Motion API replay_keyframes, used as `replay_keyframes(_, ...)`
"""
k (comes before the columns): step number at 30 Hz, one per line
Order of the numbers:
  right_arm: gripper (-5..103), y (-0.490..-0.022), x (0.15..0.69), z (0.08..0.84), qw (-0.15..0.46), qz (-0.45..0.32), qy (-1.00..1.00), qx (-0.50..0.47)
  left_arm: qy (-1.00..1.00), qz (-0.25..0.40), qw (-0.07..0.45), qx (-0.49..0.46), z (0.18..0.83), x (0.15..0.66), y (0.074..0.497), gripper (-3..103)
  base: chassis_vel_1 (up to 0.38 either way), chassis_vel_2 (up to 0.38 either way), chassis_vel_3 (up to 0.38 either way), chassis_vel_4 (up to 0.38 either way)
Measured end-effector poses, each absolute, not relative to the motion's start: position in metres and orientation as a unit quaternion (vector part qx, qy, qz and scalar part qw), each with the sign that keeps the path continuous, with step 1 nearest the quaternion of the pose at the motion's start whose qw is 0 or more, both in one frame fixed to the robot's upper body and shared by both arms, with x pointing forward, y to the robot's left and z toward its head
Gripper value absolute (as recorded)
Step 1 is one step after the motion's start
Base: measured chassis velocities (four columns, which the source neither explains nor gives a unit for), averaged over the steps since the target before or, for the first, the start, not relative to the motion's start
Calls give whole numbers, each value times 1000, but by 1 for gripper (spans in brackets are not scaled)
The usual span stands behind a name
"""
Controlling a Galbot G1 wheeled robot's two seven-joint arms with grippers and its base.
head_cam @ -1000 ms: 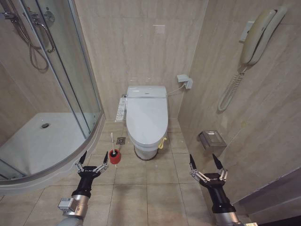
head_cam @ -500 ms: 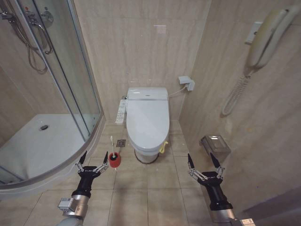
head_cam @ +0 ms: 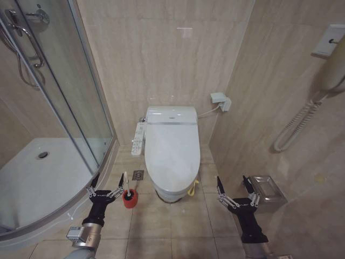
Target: Open the toilet lid, clean the toilet bowl with a toilet brush, close the toilet lid, and flush.
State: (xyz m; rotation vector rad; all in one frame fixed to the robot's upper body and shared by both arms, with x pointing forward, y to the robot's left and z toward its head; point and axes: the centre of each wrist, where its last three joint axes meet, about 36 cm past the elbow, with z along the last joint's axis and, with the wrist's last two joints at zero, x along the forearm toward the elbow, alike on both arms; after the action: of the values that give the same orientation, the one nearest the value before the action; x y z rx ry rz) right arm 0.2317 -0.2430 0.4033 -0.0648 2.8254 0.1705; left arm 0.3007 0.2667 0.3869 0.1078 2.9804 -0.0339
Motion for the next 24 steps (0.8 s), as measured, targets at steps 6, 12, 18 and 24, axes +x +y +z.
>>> replay_keyframes(6, 100, -235, 236, 390, 125, 68, 990, -20, 996, -11, 79, 36, 387, 300, 267, 100, 42, -37, -32, 46)
replay_keyframes(12, 100, -219, 236, 358, 62, 65, 996, -18, 996, -11, 79, 36, 387, 300, 267, 100, 15, -11, -19, 16)
replay_keyframes(18, 100, -206, 241, 319, 10, 39, 999, -23, 996, -11, 79, 36, 387, 300, 267, 100, 0, 0, 0, 0)
replay_keyframes(24, 100, -205, 252, 294, -16, 29, 999, -23, 996, -11, 79, 36, 387, 300, 267, 100, 0, 0, 0, 0)
